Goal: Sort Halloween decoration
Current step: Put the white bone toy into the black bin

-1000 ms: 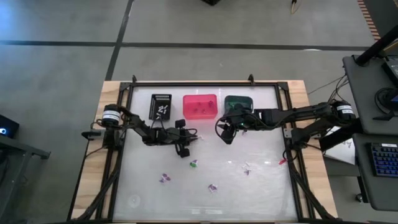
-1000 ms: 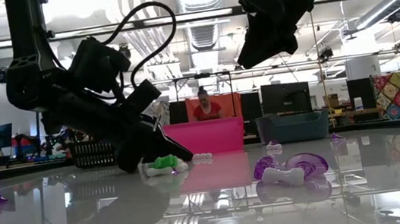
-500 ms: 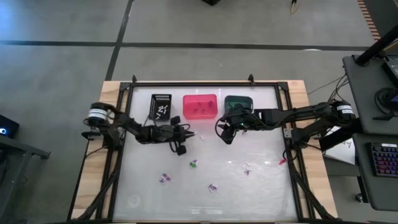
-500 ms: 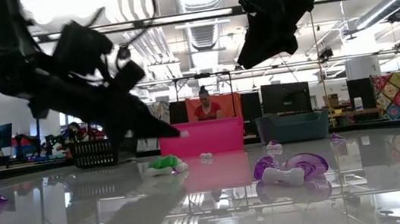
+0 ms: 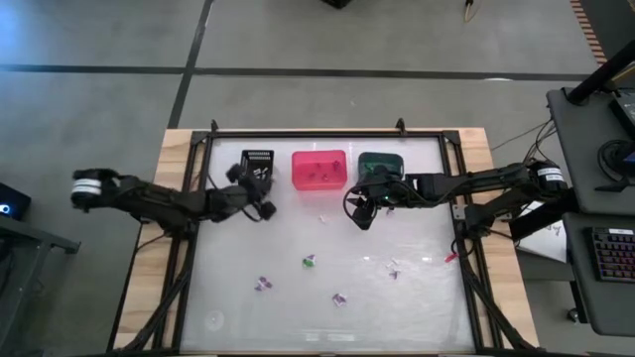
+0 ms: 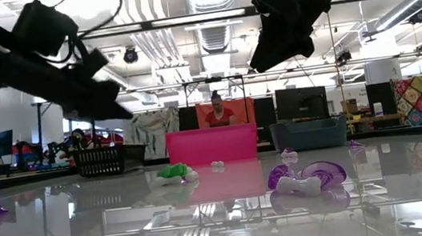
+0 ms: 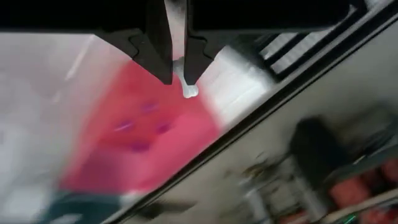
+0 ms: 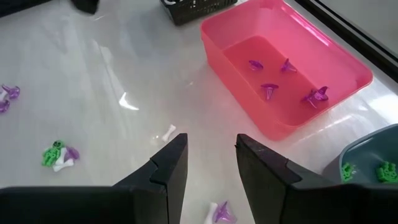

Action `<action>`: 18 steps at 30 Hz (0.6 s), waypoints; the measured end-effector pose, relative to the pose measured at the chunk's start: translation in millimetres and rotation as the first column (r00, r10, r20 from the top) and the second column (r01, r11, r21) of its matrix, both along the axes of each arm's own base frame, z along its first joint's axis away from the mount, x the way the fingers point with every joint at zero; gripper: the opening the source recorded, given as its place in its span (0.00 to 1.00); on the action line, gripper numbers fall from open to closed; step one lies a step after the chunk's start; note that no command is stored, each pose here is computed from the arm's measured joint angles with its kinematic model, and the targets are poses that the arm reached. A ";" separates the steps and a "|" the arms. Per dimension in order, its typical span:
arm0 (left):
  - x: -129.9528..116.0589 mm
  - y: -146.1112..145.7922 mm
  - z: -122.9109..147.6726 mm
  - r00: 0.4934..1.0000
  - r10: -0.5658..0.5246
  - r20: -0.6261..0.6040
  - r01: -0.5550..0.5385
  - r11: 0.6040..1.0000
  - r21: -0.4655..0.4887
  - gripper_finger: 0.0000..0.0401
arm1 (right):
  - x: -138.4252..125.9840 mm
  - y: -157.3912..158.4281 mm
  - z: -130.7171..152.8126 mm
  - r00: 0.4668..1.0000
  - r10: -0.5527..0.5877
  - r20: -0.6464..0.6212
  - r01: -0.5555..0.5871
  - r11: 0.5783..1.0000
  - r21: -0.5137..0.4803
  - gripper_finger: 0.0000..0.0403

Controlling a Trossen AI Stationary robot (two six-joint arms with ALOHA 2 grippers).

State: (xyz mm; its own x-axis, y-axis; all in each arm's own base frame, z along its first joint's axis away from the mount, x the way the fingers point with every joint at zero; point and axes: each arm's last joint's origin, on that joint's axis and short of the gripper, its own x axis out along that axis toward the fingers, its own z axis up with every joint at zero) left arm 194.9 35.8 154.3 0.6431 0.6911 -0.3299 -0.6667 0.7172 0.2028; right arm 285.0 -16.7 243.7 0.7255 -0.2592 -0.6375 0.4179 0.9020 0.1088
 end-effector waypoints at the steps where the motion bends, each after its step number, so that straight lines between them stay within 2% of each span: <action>1: -4.6 4.7 0.1 0.999 0.041 -0.013 -0.041 0.999 -0.013 0.00 | 0.0 0.0 0.0 1.000 0.000 0.001 0.000 1.000 0.000 0.32; 6: -24.6 29.5 -3.7 0.976 0.201 -0.078 -0.208 0.974 -0.093 0.00 | 0.1 0.0 0.1 1.000 0.000 0.001 0.000 1.000 0.000 0.32; 10: -29.4 41.0 -3.5 0.974 0.214 -0.069 -0.222 0.965 -0.141 0.01 | 0.1 0.0 0.1 1.000 -0.005 0.003 0.005 1.000 0.005 0.32; 18: -28.8 46.6 -0.8 0.969 0.237 -0.075 -0.246 0.959 -0.144 0.12 | 0.0 0.0 0.0 1.000 -0.022 0.009 0.021 0.999 0.025 0.32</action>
